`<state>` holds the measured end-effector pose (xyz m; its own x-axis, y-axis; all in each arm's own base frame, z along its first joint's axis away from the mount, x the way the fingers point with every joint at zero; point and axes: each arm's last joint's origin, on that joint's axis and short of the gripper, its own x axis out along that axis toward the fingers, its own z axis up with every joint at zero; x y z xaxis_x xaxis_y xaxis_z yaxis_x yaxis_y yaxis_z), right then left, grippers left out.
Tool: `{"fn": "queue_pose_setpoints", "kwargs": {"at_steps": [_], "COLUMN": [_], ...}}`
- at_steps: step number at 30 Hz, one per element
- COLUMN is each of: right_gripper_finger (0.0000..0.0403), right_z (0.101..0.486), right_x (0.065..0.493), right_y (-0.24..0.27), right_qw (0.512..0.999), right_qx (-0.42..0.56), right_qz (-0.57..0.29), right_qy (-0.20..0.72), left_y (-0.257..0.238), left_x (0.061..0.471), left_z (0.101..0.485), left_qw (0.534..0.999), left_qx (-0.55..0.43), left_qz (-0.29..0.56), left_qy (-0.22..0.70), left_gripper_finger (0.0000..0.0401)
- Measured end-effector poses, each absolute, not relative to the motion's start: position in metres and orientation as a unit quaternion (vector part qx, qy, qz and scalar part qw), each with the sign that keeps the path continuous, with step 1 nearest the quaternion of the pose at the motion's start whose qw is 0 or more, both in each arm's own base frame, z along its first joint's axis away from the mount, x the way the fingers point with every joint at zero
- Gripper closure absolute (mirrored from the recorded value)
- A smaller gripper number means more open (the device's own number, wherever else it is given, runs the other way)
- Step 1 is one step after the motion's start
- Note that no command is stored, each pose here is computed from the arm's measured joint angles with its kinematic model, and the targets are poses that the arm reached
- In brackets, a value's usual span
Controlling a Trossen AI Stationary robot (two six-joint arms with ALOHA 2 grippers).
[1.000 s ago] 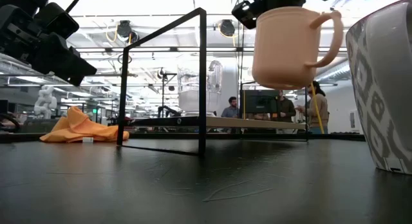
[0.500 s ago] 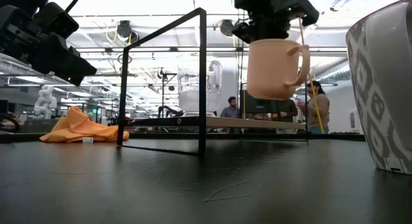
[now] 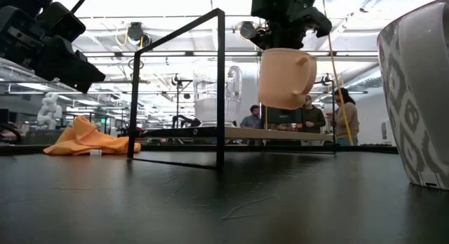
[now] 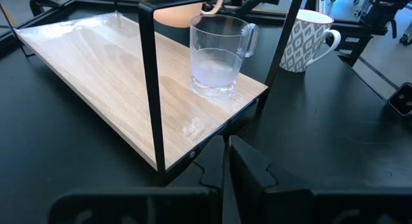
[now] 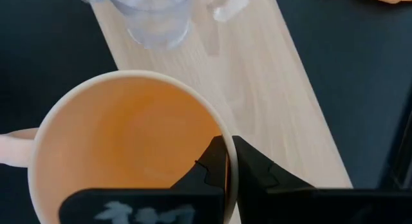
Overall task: Stack small to large cups/mugs on shelf
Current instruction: Put the orange mug on the shelf
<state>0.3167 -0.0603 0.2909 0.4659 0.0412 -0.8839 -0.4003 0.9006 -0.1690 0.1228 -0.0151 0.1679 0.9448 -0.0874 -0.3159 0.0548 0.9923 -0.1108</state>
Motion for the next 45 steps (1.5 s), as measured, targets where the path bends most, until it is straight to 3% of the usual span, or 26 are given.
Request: {"fn": "queue_pose_setpoints", "kwargs": {"at_steps": [15, 45], "right_gripper_finger": [0.0401, 0.0401], "right_z": [0.291, 0.283], "right_x": [0.311, 0.324], "right_y": [-0.088, -0.092], "right_qw": [0.847, 0.844], "right_qx": [-0.146, -0.122], "right_qz": [0.084, 0.079], "right_qy": [0.503, 0.516], "left_y": [-0.015, -0.015], "left_x": [0.123, 0.123], "left_z": [0.168, 0.168], "left_qw": [0.985, 0.986], "left_qx": [-0.05, -0.049], "left_qz": [-0.028, -0.027], "left_qy": [0.16, 0.158], "left_gripper_finger": [0.0375, 0.0375]}}
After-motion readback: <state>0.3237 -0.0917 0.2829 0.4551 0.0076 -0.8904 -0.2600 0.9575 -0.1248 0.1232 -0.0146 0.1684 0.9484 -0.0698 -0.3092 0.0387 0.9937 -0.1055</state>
